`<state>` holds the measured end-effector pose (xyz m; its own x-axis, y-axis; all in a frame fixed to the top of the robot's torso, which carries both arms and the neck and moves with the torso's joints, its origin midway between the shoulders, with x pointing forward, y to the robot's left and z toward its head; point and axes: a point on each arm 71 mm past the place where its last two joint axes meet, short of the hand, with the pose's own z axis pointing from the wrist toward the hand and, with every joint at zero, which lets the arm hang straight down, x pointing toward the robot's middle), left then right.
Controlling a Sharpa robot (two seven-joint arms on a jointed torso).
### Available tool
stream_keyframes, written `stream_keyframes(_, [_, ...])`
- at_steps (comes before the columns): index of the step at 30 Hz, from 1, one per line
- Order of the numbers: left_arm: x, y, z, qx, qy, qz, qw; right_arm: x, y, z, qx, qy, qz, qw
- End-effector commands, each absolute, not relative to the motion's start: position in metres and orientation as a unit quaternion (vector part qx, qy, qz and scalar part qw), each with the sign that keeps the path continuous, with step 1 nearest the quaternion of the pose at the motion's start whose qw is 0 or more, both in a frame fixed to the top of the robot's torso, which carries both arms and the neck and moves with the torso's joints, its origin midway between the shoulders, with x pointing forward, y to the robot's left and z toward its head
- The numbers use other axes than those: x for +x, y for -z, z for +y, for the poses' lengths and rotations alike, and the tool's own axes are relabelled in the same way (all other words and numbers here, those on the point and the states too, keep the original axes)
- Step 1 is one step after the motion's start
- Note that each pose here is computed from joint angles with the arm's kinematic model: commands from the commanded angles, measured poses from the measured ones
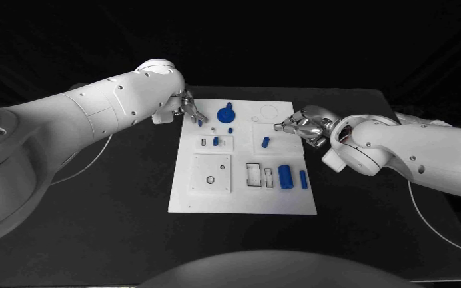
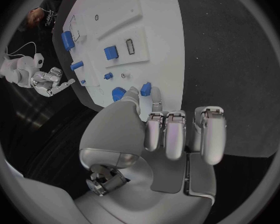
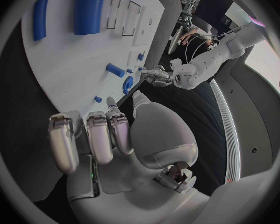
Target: Assemble the parts on the task board
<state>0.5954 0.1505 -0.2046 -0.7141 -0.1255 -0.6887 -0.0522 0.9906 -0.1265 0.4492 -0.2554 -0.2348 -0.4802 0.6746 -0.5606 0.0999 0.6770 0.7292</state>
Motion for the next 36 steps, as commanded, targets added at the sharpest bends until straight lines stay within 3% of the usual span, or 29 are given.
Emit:
stream_keyframes(1, [0.594, 0.2056, 0.1474, -0.043, 0.055, 0.929, 0.362, 0.4485, 0.2355, -0.2541, 0.236, -0.321, 0.802, 0.445])
stream_keyframes(36, [0.5923, 0.2076, 0.1429, -0.042, 0.063, 0.935, 0.346, 0.4484, 0.2356, -0.2541, 0.236, -0.32, 0.803, 0.444])
